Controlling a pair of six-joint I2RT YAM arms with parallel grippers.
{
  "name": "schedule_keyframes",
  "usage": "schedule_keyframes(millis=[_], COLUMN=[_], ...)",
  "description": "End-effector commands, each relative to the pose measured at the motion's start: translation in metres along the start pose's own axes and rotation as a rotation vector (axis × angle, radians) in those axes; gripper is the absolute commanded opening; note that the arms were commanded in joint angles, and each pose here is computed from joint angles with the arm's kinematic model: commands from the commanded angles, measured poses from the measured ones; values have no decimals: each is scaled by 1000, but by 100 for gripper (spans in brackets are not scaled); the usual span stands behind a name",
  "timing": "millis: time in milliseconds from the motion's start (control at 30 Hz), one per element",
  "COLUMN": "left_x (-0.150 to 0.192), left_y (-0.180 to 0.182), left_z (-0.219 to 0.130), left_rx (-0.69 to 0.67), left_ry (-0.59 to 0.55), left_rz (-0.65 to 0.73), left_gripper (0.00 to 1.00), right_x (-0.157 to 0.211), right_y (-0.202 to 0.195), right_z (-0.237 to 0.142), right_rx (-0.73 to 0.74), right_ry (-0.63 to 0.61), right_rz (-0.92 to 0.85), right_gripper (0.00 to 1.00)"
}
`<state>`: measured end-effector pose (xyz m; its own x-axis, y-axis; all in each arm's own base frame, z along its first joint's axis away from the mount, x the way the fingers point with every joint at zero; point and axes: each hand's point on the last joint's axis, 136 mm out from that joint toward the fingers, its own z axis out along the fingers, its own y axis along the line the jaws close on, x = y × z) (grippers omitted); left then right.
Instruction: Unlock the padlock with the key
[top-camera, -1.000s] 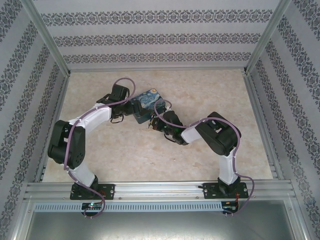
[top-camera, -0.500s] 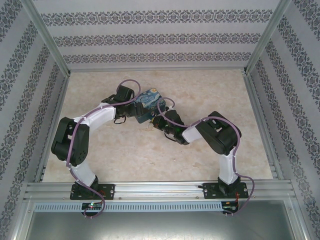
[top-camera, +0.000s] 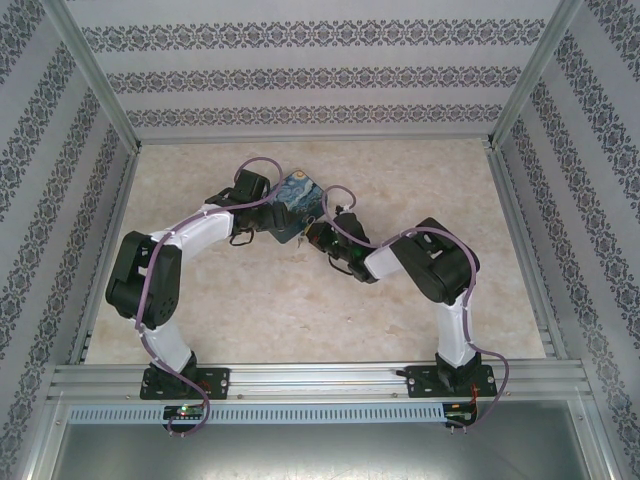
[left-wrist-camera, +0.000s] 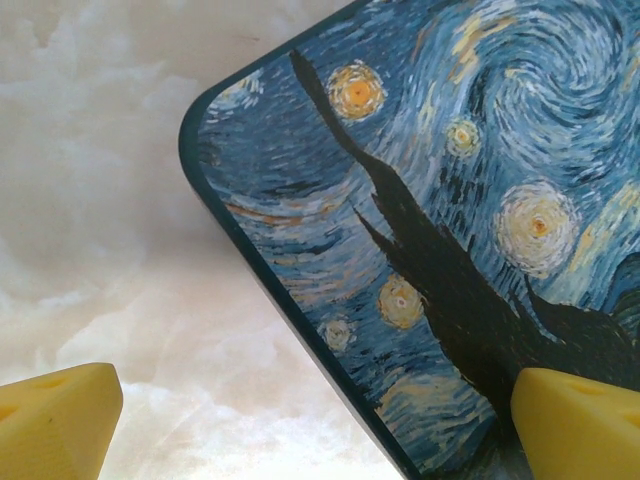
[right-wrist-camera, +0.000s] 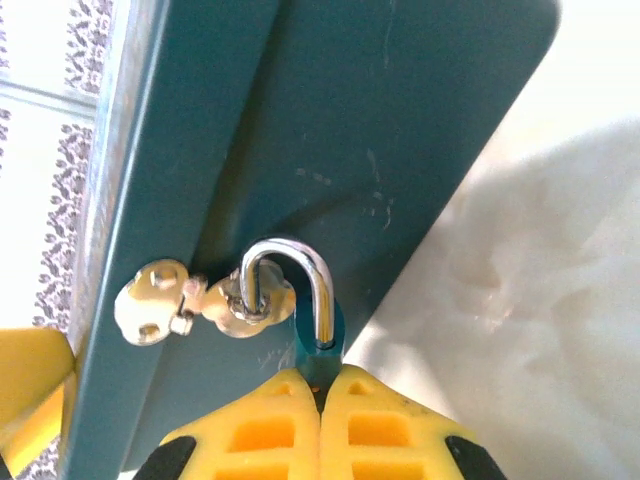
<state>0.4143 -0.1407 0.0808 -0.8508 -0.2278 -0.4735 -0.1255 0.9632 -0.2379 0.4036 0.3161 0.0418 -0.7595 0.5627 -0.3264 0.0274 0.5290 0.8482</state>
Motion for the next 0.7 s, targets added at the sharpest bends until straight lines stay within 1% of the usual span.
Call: schedule_keyframes(millis=[0, 167, 333, 500, 667], left_x=[41, 44, 44, 39, 31], left_y=[28, 29, 29, 22, 0], left_z=[17, 20, 21, 15, -1], left_rx=[-129, -129, -129, -101, 1], left_ry=[136, 145, 148, 141, 139], left_rz=[39, 32, 28, 30, 17], left_gripper=[100, 100, 100, 100, 100], right_x=[-24, -34, -43, -46, -35], right_y=[12, 8, 1, -14, -40], right_z=[5, 5, -5, -30, -59], right_rx=[-53, -56, -49, -24, 28], right_ry=[-59, -80, -102, -111, -89], right_rz=[37, 81, 101, 113, 144], right_gripper=[0, 0, 0, 0, 0])
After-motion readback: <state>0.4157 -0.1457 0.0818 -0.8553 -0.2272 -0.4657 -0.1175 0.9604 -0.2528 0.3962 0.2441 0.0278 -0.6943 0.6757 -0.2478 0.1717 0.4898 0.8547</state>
